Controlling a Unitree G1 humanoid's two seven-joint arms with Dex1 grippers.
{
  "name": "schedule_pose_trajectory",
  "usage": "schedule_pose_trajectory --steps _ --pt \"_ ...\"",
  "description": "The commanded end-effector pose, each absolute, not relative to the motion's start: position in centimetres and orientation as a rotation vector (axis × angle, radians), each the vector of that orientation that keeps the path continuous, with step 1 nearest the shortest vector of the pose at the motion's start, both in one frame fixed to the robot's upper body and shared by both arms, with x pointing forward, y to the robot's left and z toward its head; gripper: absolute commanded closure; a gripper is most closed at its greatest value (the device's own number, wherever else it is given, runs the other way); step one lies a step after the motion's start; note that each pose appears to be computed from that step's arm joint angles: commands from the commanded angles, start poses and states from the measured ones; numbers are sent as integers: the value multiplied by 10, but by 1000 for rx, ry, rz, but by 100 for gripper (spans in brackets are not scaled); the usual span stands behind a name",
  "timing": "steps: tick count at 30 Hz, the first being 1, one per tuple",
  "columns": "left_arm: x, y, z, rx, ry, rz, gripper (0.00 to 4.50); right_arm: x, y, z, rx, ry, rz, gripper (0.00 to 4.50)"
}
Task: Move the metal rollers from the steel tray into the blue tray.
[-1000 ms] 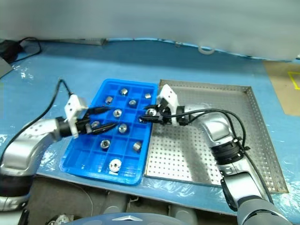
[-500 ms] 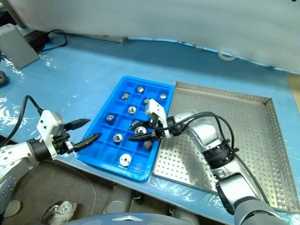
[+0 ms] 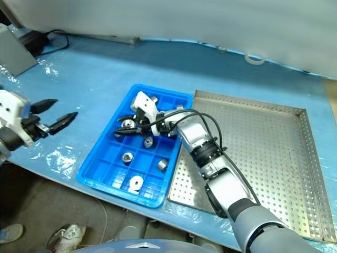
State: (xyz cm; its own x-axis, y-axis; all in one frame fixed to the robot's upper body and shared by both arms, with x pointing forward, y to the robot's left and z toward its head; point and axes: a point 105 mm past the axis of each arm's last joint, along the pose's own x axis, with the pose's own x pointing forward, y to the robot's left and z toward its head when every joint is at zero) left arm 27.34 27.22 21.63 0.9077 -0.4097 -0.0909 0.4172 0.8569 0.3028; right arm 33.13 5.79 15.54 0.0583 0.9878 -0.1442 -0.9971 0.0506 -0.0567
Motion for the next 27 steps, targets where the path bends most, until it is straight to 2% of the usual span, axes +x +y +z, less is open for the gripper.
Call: schedule_pose_trajectory --steps 1,6,15,19,27 --pt "259 273 218 346 53 -484 69 319 62 169 -145 18 1591 267" --pt "256 270 211 341 80 -503 69 298 75 149 -137 91 1654 267" --pt "253 265 199 309 90 -495 69 297 125 144 -115 142 1623 267" --pt "251 260 194 296 91 -495 69 287 142 122 -201 235 1647 267" --pt "245 263 193 295 95 -471 69 246 146 98 -178 454 1824 267"
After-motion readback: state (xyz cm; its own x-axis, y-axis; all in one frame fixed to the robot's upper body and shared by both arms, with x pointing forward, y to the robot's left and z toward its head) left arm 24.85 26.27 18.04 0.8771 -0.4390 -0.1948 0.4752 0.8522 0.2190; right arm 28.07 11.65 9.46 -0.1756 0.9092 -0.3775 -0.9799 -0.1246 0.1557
